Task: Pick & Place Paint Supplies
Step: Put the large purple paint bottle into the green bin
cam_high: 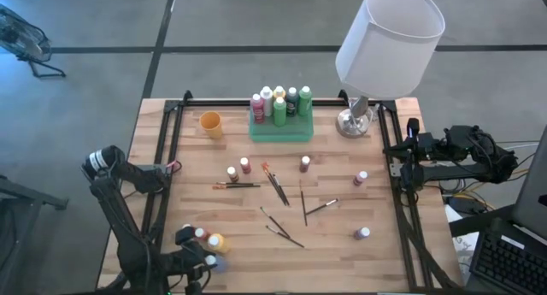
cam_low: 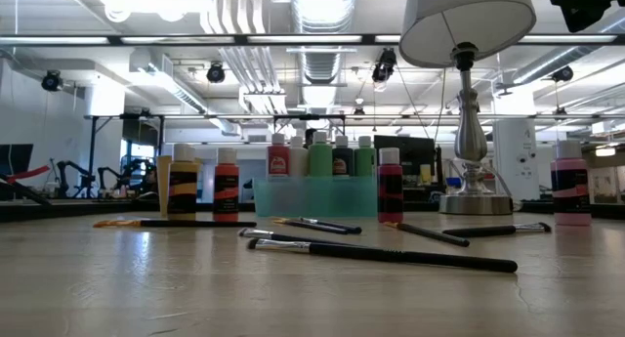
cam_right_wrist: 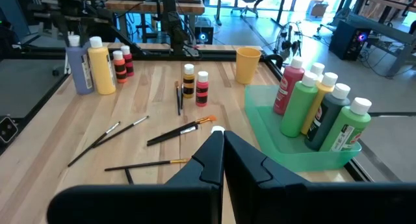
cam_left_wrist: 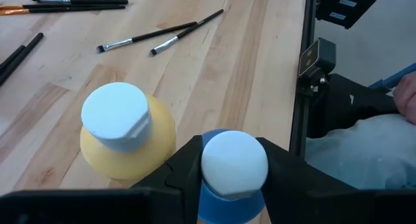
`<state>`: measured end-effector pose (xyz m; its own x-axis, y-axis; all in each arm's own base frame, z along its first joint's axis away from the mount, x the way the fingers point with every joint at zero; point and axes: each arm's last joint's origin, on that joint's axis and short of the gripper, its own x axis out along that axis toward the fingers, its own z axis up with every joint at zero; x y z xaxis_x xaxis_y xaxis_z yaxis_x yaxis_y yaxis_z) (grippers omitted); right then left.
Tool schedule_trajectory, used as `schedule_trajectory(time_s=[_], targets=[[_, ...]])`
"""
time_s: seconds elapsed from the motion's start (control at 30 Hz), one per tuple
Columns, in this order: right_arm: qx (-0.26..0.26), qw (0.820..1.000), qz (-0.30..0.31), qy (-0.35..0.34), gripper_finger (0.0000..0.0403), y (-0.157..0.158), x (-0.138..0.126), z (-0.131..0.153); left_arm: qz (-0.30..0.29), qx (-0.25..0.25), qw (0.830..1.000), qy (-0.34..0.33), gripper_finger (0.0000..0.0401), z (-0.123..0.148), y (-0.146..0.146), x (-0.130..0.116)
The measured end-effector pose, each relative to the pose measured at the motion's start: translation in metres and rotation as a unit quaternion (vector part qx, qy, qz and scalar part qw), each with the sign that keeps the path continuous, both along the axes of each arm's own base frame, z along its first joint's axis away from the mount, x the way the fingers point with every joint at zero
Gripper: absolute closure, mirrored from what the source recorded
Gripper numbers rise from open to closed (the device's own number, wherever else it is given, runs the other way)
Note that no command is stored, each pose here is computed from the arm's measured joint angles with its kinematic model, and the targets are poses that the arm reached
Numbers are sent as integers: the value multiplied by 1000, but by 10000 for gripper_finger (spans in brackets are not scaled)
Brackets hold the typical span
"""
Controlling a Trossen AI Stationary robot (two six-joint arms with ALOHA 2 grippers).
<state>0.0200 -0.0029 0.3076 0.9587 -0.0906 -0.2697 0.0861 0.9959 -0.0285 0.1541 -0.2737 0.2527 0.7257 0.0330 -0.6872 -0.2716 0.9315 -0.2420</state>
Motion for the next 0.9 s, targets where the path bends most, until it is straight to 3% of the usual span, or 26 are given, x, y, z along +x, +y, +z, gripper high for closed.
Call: schedule_trajectory(time_s=[0.2, 0.33, 0.6, 0.9], targets=[[0, 1000, 0, 0, 394, 0, 0, 0, -23, 3, 1000, -8, 273, 2, -3, 2], [0, 1000, 0, 0, 394, 0, 0, 0, -46, 35, 998, -26, 274, 8, -3, 9], [0, 1000, 0, 0, 394, 0, 0, 0, -41, 101, 992, -64, 274, 25, 12, 45], [0, 1000, 0, 0, 394, 0, 0, 0, -27, 108, 993, -37, 274, 31, 45, 88]])
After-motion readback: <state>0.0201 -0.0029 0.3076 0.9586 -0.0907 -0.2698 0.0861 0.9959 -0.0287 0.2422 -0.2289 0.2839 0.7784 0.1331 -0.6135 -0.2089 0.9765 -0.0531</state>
